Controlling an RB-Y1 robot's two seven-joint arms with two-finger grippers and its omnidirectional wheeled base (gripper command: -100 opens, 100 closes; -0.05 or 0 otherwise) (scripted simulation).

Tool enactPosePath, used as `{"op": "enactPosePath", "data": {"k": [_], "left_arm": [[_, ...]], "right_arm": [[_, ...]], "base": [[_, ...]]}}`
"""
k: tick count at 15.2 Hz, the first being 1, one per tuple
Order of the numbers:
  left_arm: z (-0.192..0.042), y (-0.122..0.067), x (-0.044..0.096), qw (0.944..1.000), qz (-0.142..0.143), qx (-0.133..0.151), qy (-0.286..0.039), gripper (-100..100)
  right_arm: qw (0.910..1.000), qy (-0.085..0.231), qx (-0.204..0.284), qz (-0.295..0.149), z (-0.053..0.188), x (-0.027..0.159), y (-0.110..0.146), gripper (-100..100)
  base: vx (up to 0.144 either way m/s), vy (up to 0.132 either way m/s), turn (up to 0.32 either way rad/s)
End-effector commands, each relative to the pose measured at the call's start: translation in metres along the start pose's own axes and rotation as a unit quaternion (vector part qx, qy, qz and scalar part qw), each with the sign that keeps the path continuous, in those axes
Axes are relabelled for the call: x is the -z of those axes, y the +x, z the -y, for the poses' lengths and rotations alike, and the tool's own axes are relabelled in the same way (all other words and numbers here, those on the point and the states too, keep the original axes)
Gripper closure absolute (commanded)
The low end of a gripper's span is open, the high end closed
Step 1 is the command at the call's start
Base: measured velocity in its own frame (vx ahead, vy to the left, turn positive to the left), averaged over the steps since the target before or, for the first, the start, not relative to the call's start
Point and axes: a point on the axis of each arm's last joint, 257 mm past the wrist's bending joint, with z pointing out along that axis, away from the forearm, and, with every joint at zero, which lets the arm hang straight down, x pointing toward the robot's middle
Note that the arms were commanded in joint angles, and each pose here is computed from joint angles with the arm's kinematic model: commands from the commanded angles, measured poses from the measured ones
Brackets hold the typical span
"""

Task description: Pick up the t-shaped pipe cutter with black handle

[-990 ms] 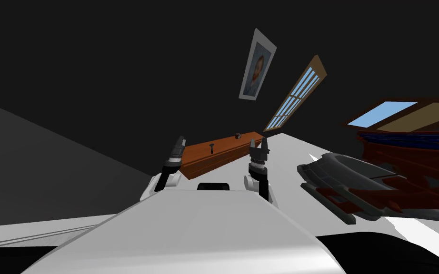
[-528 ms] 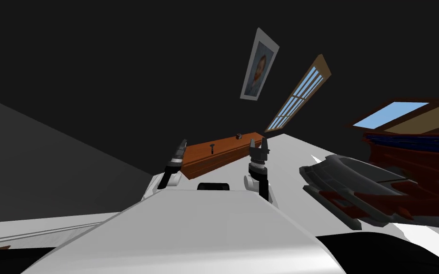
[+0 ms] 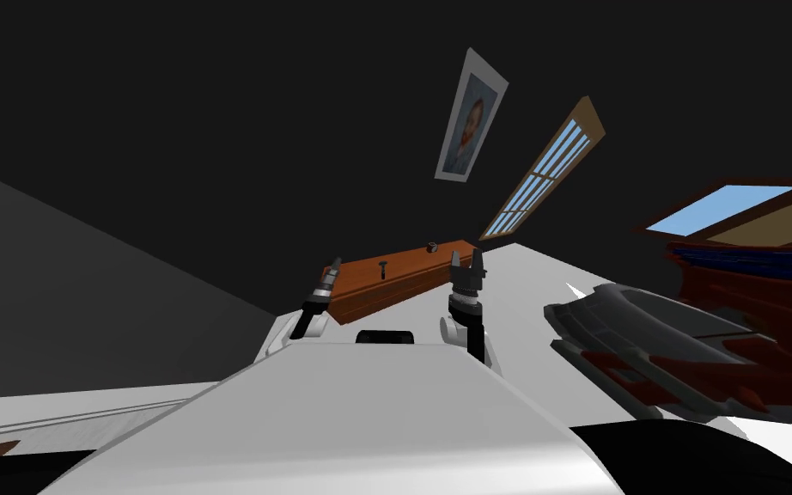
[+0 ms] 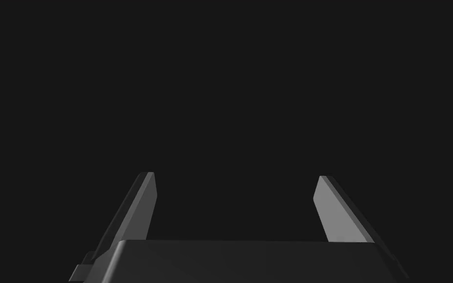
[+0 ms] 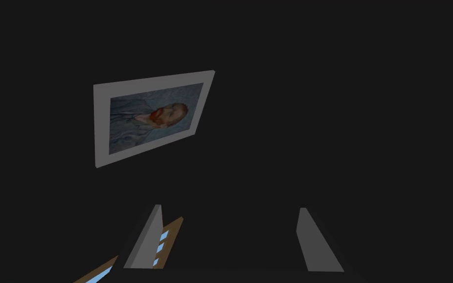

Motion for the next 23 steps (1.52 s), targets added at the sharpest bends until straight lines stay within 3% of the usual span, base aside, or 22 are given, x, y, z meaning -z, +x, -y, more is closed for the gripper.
{"op": "enactPosePath", "data": {"k": [1, 5, 6, 9, 10, 12, 13, 15, 16, 18, 19, 21, 22, 23], "left_arm": [[-0.013, 0.009, 0.002, 0.9996, -0.010, -0.025, -0.010, -100], [-0.041, 0.024, 0.011, 0.9979, -0.028, -0.046, -0.036, -100], [-0.047, 0.028, 0.009, 0.9964, -0.035, -0.068, -0.036, -100], [-0.059, 0.034, 0.016, 0.9956, -0.042, -0.067, -0.050, -100], [-0.066, 0.039, 0.015, 0.9934, -0.050, -0.090, -0.050, -100], [-0.077, 0.044, 0.022, 0.9925, -0.056, -0.089, -0.063, -100], [-0.082, 0.048, 0.020, 0.9898, -0.064, -0.111, -0.062, -100], [-0.093, 0.053, 0.028, 0.9885, -0.072, -0.110, -0.075, -100], [-0.098, 0.057, 0.025, 0.9853, -0.079, -0.133, -0.073, -100], [-0.110, 0.063, 0.034, 0.9836, -0.088, -0.131, -0.087, -100], [-0.113, 0.066, 0.031, 0.9799, -0.095, -0.154, -0.083, -100], [-0.125, 0.071, 0.041, 0.9779, -0.104, -0.153, -0.098, -100], [-0.126, 0.074, 0.036, 0.9741, -0.110, -0.176, -0.091, -100], [-0.135, 0.077, 0.043, 0.9725, -0.117, -0.174, -0.101, -100]], "right_arm": [[1.0000, 0.000, 0.000, 0.000, 0.000, 0.000, 0.000, 0], [1.0000, 0.000, 0.000, 0.000, 0.000, 0.000, 0.000, 0], [1.0000, 0.000, 0.000, 0.000, 0.000, 0.000, 0.000, 0], [1.0000, 0.000, 0.000, 0.000, 0.000, 0.000, 0.000, 0], [1.0000, 0.000, 0.000, 0.000, 0.000, 0.000, 0.000, 0], [1.0000, 0.000, 0.000, 0.000, 0.000, 0.000, 0.000, 0], [1.0000, 0.000, 0.000, 0.000, 0.000, 0.000, 0.000, 0], [1.0000, 0.000, 0.000, 0.000, 0.000, 0.000, 0.000, 0], [1.0000, 0.000, 0.000, 0.000, 0.000, 0.000, 0.000, 0], [1.0000, 0.000, 0.000, 0.000, 0.000, 0.000, 0.000, 0], [1.0000, 0.000, 0.000, 0.000, 0.000, 0.000, 0.000, 0], [1.0000, 0.000, 0.000, 0.000, 0.000, 0.000, 0.000, 0], [1.0000, 0.000, 0.000, 0.000, 0.000, 0.000, 0.000, 0], [1.0000, 0.000, 0.000, 0.000, 0.000, 0.000, 0.000, 0]], "base": [[0.026, -0.022, 0.031], [0.035, -0.039, 0.027], [0.030, -0.035, 0.023], [0.029, -0.028, 0.010], [0.035, -0.034, 0.015], [0.035, -0.035, 0.015], [0.030, -0.044, 0.014], [0.034, -0.046, 0.011], [0.041, -0.055, 0.009], [0.039, -0.053, 0.008], [0.037, -0.056, 0.007], [0.042, -0.054, 0.005], [0.054, -0.058, 0.001], [0.064, -0.065, 0.000]]}}
